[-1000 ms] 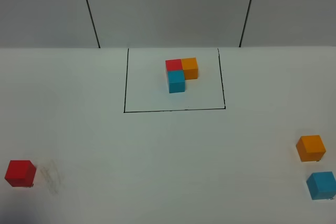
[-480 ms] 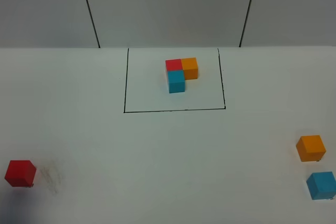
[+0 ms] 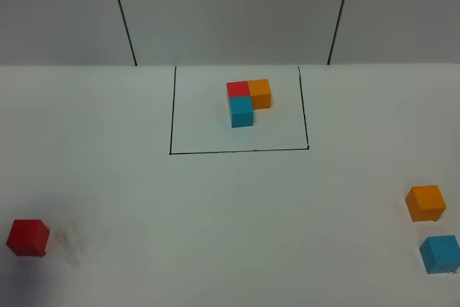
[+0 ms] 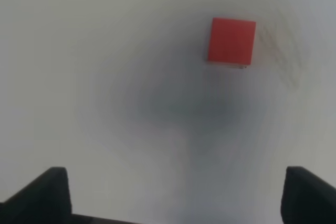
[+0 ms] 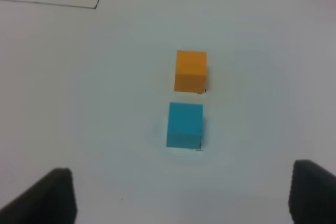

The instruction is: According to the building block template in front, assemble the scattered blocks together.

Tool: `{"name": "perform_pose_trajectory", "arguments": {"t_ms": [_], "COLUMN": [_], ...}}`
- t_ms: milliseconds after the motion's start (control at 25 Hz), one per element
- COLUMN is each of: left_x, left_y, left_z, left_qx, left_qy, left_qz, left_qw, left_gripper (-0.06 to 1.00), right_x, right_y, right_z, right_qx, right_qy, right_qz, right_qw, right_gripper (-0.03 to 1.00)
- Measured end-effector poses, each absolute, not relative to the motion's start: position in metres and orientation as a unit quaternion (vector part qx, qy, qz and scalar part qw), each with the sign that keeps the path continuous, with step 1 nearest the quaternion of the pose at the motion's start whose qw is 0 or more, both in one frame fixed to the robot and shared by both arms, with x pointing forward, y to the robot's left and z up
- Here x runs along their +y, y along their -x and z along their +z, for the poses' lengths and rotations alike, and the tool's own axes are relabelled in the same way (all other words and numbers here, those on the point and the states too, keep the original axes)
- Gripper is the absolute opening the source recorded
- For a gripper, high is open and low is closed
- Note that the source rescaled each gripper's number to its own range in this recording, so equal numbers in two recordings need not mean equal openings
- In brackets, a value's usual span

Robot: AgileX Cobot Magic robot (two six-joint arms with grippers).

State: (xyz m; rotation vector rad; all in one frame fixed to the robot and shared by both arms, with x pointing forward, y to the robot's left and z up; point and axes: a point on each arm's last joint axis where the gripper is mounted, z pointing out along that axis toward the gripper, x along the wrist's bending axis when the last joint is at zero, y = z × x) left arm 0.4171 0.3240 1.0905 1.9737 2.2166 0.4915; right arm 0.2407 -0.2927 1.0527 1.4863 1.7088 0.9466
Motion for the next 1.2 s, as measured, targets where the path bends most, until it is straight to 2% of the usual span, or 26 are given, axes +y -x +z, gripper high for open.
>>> {"name": "perform_pose_trajectory", "arguments": {"t_ms": [520,760,1200], "left_x": [0.323,0.322,0.322], "left_y": [-0.465,-0.476,-0.486], "left_z": [1.050,1.042,1.011], "left_qx": [0.738,0.738,0.740], "left_qy": [-0.662,-0.661,-0.666], "left_qz": [0.119,0.119,0.089], "left_qw": [0.052,0.062,0.036], "left_gripper": [0.92,0.88,0.88], "right_x": [-0.293,-0.293,-0.293], "right_y": [-0.241,-0.241,-0.241], "right_z": [1.053,1.053,1.053], "right_qx": [0.656,0.656,0.656], "right_qy": [-0.570,-0.570,-0.570], "right_qz": [0.363,0.363,0.363], "right_qw": [0.337,0.337,0.337], "right_gripper": [0.73,0.73,0.73]}}
